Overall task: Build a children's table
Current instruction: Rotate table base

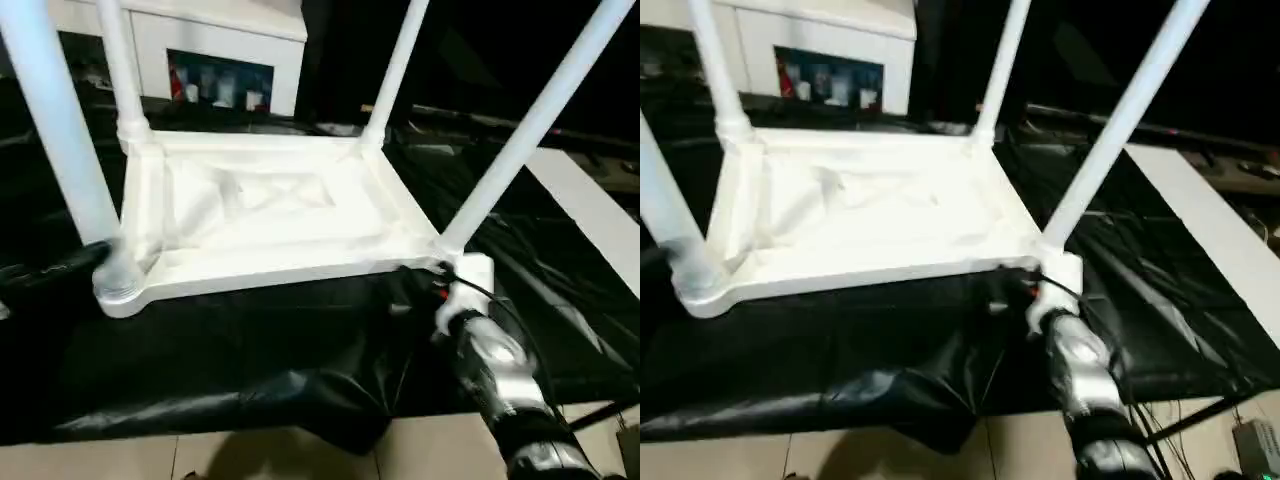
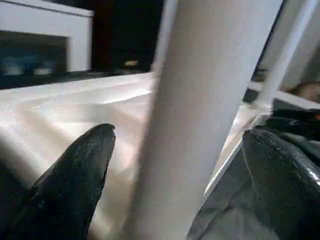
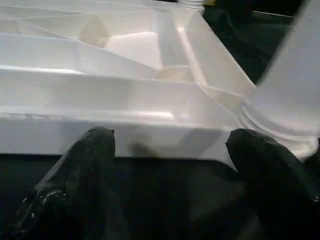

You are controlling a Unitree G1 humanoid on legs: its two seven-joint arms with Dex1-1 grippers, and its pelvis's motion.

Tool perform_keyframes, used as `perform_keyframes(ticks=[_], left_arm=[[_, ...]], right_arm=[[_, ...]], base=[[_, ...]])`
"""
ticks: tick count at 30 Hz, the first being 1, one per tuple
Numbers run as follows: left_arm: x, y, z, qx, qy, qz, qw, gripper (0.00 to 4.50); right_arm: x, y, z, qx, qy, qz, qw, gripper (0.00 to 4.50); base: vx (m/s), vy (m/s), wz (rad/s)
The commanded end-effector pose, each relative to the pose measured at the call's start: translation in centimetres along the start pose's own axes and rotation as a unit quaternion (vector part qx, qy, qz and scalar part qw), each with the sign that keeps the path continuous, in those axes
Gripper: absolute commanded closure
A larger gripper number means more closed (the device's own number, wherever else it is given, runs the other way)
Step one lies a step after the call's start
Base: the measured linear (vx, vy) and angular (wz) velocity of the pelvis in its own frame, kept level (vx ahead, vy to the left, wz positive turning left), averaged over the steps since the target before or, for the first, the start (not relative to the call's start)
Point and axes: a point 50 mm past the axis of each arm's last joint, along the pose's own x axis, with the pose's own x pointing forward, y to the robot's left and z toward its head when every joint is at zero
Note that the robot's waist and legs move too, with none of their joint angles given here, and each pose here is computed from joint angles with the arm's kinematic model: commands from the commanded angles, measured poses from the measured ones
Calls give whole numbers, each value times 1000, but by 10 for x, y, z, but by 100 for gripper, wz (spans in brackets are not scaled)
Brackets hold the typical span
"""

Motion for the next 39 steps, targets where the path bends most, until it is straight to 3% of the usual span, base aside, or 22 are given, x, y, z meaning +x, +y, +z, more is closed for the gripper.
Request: perform_keyframes(ticks=[1,5,9,11,12,14,18,19,24,28,29,39], left_arm=[[13,-1,-1,9,0,-9,1000,2],[47,-19,3,-18,-38,-97,994,2],[61,-37,6,-34,-38,-176,983,2],[71,-54,13,-53,-43,-242,968,2],[71,-54,13,-53,-43,-242,968,2],[78,-71,20,-60,-40,-304,950,2],[86,-85,27,-57,-37,-347,935,2],[94,-95,31,-54,-34,-377,924,2],[110,-108,36,-46,-40,-403,913,2],[121,-122,41,-50,-42,-439,896,2],[129,-130,42,-49,-40,-455,888,2],[153,-147,37,-47,-37,-472,880,2]], right_arm=[[-2,-9,-5,-2,26,-15,1000,51],[1,-6,-9,9,45,-17,999,51],[5,-4,-9,20,55,-14,998,51],[8,-4,-10,29,66,-16,997,51],[8,-4,-10,29,66,-16,997,51],[12,-6,-8,39,70,-19,997,51],[17,-6,-3,41,71,-14,996,51],[22,-2,1,38,71,1,997,51],[31,13,9,27,70,45,996,51],[38,30,14,19,71,94,993,51],[42,43,15,9,75,128,989,51],[44,65,14,-18,95,209,973,51]], base=[[0,0,0],[0,0,0],[0,0,0],[0,0,0],[0,0,0],[0,0,0],[0,0,0],[0,0,0],[0,0,0],[0,0,0],[0,0,0],[0,0,0]])
